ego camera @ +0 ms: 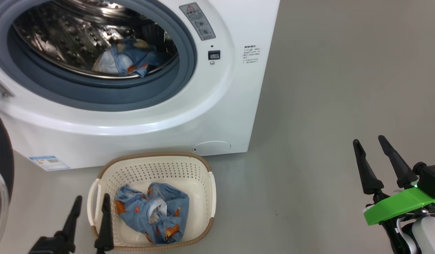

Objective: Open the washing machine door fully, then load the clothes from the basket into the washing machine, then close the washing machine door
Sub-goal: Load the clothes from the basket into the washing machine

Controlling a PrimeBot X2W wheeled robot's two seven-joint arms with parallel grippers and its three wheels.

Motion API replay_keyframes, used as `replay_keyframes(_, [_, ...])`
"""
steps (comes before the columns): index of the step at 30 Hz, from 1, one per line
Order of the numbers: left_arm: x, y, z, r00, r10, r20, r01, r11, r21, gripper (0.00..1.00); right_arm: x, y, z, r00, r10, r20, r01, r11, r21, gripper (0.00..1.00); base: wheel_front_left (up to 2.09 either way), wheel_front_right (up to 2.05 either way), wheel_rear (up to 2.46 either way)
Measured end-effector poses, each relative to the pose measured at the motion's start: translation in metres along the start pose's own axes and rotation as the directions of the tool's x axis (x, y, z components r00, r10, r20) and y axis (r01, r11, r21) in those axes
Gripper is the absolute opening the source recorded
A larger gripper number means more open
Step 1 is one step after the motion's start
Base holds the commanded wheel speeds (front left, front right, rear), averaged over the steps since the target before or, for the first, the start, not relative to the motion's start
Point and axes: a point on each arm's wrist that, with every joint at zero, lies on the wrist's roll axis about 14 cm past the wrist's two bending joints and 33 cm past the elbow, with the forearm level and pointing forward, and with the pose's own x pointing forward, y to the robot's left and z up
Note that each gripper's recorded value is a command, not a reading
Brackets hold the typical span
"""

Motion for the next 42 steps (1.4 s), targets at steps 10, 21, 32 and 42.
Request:
replay_keyframes(10, [0.013, -0.005, -0.052, 0.987, -0.010, -0.161, 0.005, 1.000, -0.030, 1.00, 0.007, -0.002, -0.021, 0.998, 0.002, -0.058, -0.003, 1.000, -0.018, 1.00, 0.00, 0.00, 0.00])
replay_keyframes(21, [0.038, -0.012, -0.116, 0.934, -0.028, -0.355, 0.007, 0.998, -0.060, 1.00, 0.034, -0.007, -0.036, 0.997, 0.001, -0.079, -0.002, 1.000, -0.016, 1.00, 0.00, 0.00, 0.00])
replay_keyframes(32, [0.057, -0.021, -0.182, 0.829, -0.072, -0.555, 0.048, 0.997, -0.058, 1.00, 0.060, -0.013, -0.059, 0.993, -0.001, -0.116, -0.001, 1.000, -0.014, 1.00, 0.00, 0.00, 0.00])
replay_keyframes(42, [0.067, -0.022, -0.221, 0.724, -0.079, -0.685, 0.052, 0.997, -0.060, 1.00, 0.077, -0.015, -0.078, 0.990, 0.010, -0.144, -0.013, 1.000, -0.020, 1.00, 0.00, 0.00, 0.00])
